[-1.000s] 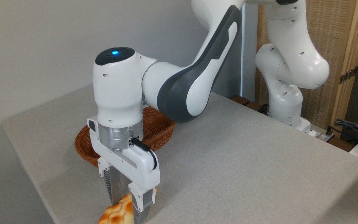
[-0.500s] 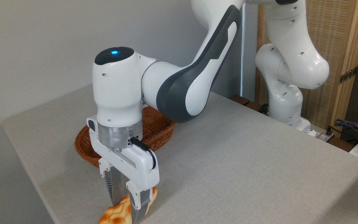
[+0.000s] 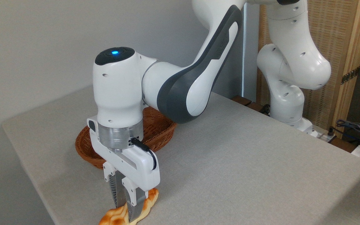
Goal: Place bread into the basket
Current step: 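Lower the gripper onto the braided bread and close on it, then lift the braided bread and carry it over the wicker basket, then lower the bread into the basket beside the bun and release it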
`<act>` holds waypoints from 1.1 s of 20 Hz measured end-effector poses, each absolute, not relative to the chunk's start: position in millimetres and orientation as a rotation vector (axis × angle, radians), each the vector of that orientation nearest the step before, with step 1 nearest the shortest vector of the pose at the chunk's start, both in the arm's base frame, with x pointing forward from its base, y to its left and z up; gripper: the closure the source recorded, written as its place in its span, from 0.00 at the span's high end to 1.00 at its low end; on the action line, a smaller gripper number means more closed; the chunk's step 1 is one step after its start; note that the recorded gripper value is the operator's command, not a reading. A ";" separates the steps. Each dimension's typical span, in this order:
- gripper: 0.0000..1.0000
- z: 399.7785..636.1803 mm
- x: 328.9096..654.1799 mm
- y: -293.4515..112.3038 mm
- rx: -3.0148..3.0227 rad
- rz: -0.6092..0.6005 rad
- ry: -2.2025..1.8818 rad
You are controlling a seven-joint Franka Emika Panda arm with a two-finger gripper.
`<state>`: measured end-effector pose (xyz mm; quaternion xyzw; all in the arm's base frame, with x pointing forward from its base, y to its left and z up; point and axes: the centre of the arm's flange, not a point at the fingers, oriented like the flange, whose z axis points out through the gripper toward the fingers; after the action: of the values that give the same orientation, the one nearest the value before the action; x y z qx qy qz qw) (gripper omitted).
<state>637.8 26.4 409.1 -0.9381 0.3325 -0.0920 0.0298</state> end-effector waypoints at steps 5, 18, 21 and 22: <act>0.38 410.3 638.1 26.3 -2.891 -0.287 1.025; 0.38 524.2 610.2 19.0 -2.921 -0.286 1.063; 0.39 570.3 577.5 -9.2 -2.926 -0.254 1.156; 0.39 584.9 564.0 -23.8 -2.921 -0.234 1.203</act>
<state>564.0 -23.8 584.9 -0.9220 0.3798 -0.0740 -0.0129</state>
